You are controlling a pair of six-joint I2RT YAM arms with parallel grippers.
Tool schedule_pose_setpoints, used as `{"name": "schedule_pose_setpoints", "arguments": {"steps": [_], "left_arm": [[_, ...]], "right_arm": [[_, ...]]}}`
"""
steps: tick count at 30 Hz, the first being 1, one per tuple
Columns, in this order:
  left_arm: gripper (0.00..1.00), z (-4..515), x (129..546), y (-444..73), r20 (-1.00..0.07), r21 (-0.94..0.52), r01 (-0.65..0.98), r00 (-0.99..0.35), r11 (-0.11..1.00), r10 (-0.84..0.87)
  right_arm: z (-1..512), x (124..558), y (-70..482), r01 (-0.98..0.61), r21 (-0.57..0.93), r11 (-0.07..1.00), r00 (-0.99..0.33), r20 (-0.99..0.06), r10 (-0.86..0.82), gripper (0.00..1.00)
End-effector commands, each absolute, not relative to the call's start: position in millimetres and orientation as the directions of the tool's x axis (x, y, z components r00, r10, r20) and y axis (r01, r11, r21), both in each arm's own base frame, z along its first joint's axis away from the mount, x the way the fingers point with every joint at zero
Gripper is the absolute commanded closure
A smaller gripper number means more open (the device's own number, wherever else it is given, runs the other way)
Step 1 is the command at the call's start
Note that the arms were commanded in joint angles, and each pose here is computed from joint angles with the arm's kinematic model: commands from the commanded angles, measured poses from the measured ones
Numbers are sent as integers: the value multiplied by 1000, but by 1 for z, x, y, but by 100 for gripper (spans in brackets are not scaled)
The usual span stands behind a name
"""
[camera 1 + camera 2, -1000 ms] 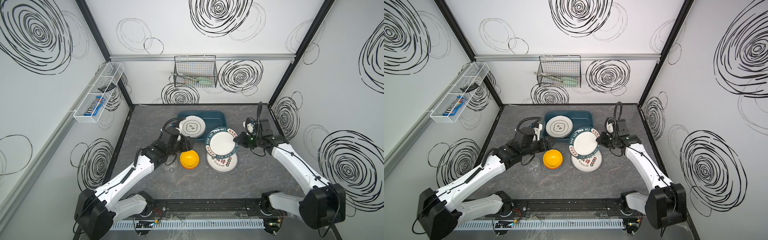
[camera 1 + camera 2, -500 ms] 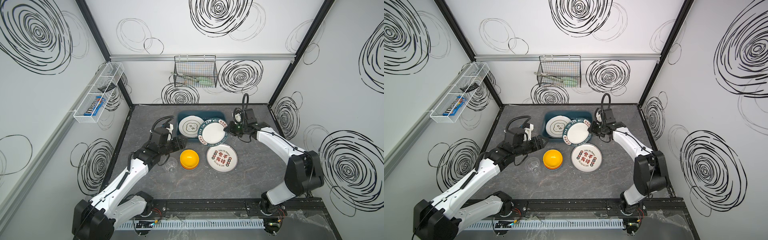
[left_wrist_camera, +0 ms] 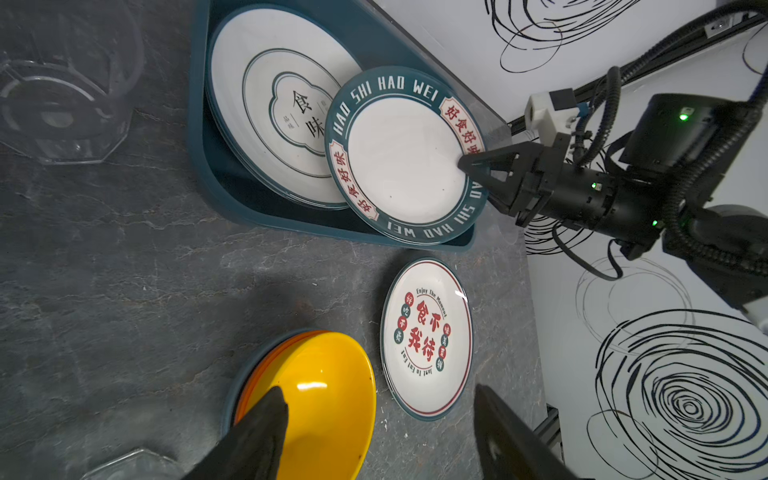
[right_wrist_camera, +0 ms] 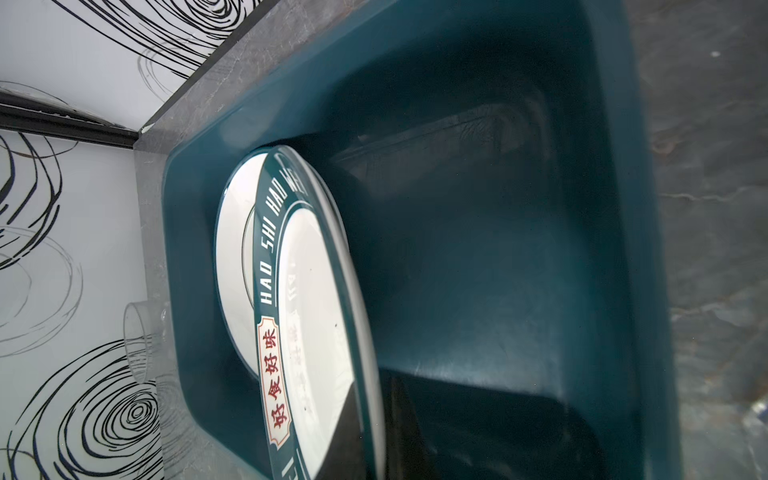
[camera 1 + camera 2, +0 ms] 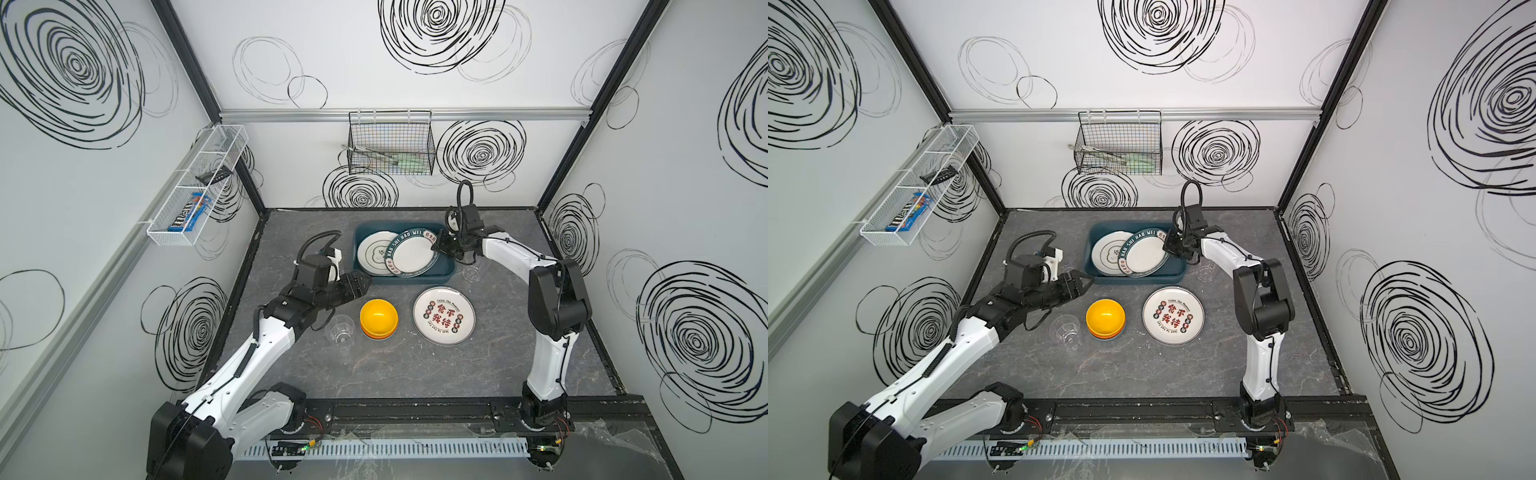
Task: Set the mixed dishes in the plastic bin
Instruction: 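Carry the teal plate with the right gripper into the teal bin, then lower the teal plate onto the white plates in the bin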
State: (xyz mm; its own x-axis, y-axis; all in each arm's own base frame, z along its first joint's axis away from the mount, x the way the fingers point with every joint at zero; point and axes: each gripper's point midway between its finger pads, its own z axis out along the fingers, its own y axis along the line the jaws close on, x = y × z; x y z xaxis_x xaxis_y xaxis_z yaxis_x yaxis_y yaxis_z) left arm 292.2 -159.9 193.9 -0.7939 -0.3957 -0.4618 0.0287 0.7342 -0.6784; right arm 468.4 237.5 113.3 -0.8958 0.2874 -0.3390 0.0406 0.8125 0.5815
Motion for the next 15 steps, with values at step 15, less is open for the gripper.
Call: {"name": "schedule_pose_setpoints", "arguments": {"steps": [15], "left_arm": [[25, 188, 295, -156, -464, -688, 35, -789, 725, -402]], "right_arm": [[114, 509, 285, 4, 622, 783, -889, -357, 288, 100]]}}
